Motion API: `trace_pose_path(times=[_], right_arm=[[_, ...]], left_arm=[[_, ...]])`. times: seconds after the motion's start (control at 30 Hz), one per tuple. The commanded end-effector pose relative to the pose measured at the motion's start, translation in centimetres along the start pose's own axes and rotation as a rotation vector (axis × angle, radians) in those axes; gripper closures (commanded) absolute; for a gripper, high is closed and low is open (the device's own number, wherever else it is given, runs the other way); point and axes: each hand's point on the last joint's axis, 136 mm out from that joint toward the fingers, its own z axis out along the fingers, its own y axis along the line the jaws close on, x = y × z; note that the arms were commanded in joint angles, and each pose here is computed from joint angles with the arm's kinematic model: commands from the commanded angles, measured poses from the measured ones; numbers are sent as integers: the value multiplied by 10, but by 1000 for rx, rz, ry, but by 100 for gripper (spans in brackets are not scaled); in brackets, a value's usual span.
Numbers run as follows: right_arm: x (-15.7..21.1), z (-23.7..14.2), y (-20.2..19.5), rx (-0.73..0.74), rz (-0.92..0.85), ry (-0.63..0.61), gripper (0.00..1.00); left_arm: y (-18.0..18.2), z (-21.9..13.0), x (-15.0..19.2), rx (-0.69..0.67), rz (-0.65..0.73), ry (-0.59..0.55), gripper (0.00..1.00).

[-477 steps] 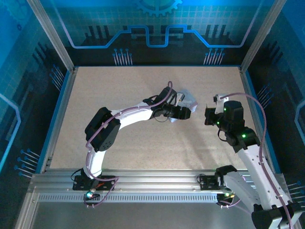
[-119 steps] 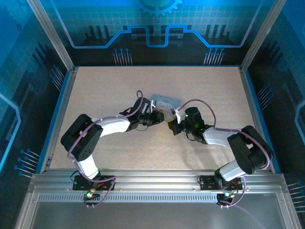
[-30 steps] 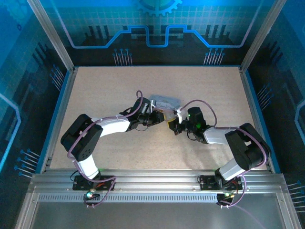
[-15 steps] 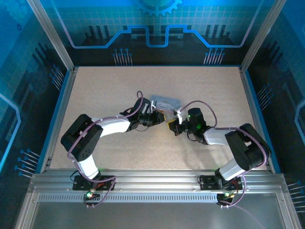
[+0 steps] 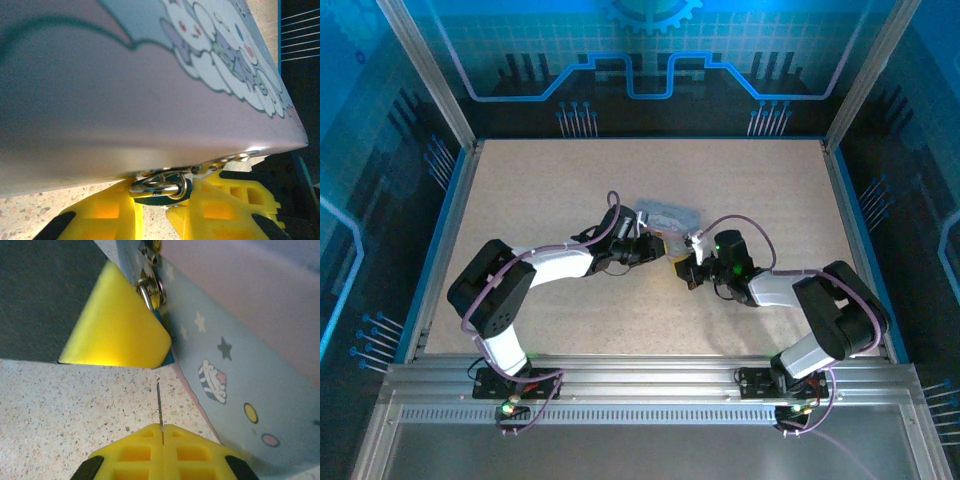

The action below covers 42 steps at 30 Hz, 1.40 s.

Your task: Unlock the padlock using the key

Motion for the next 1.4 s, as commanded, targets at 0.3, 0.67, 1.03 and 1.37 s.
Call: trace_pose_path(times=[0.3,0.67,1.03,1.37], right_arm=[[-24,2,7,-17,-41,-52,100],[-35,6,5,-12,-55,-64,100],[-48,3,5,-8,-84,-107,100],[-56,-2,5,-4,-137,-114,100]], left_arm=[[-27,-11,-2,81,51,-8,86],[-26,-11,-1,80,48,-7,86],[-26,-13,2,82,48,2,86],[-24,-15,5,73,55,12,86]])
